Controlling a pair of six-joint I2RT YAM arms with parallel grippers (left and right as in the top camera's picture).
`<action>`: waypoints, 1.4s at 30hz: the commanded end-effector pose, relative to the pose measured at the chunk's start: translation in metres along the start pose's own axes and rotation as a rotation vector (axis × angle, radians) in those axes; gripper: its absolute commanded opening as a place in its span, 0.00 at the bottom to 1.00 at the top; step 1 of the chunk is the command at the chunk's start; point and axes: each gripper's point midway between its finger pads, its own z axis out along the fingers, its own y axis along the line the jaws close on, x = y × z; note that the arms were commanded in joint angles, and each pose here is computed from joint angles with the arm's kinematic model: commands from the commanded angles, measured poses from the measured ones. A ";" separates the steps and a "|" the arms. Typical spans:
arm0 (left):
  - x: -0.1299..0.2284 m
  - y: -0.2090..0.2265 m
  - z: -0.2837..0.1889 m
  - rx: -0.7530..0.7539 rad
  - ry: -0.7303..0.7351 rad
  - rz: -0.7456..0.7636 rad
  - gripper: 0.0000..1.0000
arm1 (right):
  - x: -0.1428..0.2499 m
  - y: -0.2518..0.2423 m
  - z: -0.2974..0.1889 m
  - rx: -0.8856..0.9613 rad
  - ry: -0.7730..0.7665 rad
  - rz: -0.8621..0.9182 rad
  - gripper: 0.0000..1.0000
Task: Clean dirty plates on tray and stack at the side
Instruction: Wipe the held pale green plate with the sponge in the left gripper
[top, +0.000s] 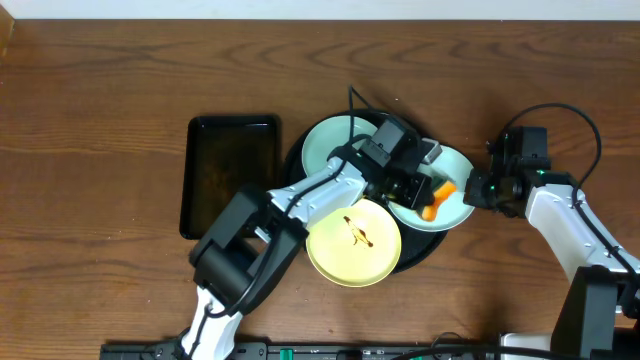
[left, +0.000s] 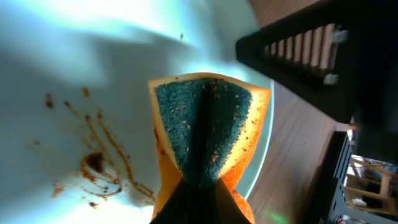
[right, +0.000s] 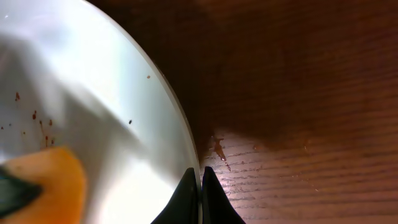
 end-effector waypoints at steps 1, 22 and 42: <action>-0.003 0.009 0.006 -0.030 -0.005 -0.014 0.07 | -0.002 0.002 0.000 0.005 0.001 -0.006 0.01; -0.041 0.087 -0.036 -0.497 -0.223 -0.093 0.07 | 0.005 0.000 0.000 0.011 0.029 -0.003 0.01; -0.029 0.088 -0.197 -0.824 -0.290 -0.158 0.08 | 0.004 -0.007 0.001 0.050 0.015 0.001 0.08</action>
